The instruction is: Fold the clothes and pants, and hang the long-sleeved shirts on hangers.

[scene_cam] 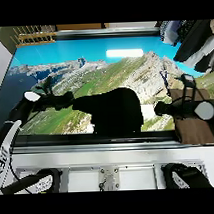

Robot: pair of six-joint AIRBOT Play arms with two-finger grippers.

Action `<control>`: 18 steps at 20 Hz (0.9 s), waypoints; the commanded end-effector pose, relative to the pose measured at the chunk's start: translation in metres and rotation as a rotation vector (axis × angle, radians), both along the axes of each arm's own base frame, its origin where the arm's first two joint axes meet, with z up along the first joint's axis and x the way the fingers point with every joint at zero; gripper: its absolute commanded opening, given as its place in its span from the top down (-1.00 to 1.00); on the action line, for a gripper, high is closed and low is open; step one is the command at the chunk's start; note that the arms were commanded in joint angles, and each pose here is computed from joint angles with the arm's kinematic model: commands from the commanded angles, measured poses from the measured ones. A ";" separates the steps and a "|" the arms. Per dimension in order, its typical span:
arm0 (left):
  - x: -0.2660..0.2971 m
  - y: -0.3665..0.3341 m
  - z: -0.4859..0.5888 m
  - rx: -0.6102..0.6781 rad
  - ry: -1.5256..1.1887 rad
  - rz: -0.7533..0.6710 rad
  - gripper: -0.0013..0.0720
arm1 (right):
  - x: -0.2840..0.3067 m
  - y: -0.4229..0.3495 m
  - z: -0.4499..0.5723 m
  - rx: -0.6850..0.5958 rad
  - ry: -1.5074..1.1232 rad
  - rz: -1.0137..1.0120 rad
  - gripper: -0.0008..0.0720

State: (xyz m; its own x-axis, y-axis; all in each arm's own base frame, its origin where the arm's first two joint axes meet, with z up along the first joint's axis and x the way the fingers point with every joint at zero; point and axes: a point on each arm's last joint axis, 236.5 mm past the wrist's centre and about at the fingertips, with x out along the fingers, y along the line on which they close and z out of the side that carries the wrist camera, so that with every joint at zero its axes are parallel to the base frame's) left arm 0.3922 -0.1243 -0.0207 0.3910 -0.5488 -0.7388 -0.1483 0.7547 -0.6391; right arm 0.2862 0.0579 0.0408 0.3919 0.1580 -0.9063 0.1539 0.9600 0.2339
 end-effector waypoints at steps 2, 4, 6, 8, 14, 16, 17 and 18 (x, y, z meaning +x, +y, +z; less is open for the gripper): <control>0.000 0.023 0.023 0.028 -0.053 0.025 0.93 | -0.003 0.021 -0.093 0.075 0.194 0.000 -0.97; -0.002 0.021 0.023 0.026 -0.049 0.017 0.93 | 0.003 0.047 -0.120 0.166 0.240 0.063 -0.97; -0.004 0.020 0.022 0.024 -0.043 0.012 0.93 | 0.013 0.069 -0.137 0.265 0.250 0.070 -0.97; -0.003 0.020 0.022 0.024 -0.044 0.013 0.93 | 0.024 0.085 -0.147 0.342 0.242 0.056 -0.97; -0.001 0.022 0.023 0.027 -0.051 0.020 0.93 | 0.035 0.111 -0.153 0.414 0.207 0.068 -0.28; 0.000 0.023 0.023 0.028 -0.054 0.024 0.93 | 0.041 0.115 -0.144 0.404 0.175 0.116 0.93; 0.003 0.031 0.028 0.030 -0.065 0.041 0.93 | 0.050 0.110 -0.132 0.379 0.138 0.145 0.92; 0.011 0.046 0.042 0.047 -0.100 0.065 0.93 | 0.060 0.099 -0.112 0.335 0.095 0.190 0.93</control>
State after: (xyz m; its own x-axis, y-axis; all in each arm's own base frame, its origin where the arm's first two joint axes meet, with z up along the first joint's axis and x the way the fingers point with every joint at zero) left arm 0.3945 -0.0957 0.0074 0.4552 -0.5131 -0.7277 -0.1335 0.7687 -0.6255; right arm 0.3294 0.1642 -0.0964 0.2009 0.5289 -0.8246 0.1191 0.8223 0.5565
